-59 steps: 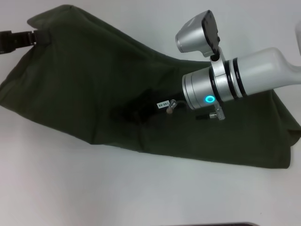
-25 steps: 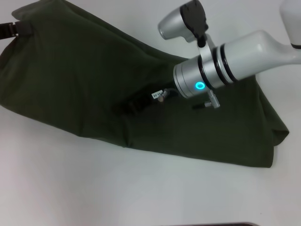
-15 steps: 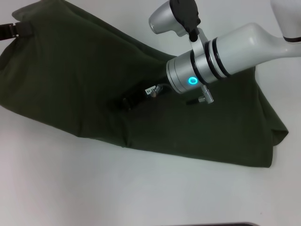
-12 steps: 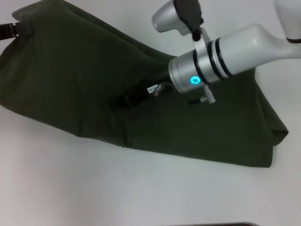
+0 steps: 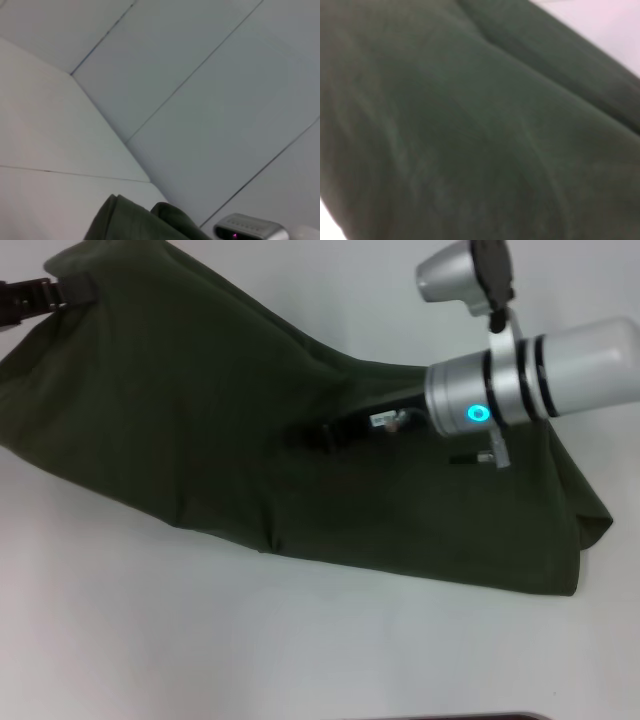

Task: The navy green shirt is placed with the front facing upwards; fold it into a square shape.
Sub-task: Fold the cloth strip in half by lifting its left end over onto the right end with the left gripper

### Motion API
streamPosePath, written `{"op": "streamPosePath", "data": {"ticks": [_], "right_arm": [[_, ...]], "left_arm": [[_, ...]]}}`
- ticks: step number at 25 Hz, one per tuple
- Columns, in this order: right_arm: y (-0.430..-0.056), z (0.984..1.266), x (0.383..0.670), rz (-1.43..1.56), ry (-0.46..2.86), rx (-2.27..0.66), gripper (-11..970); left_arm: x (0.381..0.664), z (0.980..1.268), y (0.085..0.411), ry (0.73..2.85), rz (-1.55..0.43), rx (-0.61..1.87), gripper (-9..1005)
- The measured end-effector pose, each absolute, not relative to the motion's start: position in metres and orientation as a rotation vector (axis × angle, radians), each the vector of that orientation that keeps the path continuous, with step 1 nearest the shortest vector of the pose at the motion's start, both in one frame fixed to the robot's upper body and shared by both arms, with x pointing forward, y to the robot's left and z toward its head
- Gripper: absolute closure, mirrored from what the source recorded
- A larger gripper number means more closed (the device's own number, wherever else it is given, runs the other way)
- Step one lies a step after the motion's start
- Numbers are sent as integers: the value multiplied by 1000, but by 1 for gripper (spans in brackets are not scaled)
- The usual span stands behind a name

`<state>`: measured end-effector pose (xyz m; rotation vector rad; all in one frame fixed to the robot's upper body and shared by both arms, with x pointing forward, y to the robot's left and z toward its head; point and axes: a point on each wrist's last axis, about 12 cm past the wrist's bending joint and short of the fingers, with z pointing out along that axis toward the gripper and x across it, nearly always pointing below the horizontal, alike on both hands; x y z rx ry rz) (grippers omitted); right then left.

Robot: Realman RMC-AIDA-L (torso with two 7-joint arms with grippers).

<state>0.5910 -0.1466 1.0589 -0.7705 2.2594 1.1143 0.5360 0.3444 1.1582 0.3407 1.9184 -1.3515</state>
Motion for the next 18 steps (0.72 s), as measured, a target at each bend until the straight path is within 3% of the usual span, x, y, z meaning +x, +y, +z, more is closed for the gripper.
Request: {"op": "streamPosePath", "data": {"ticks": [18], "right_arm": [[-158,1059,593,1115,2243,-692,881]], "left_arm": [[549,1154,278,1794,-1585,443,959]]}}
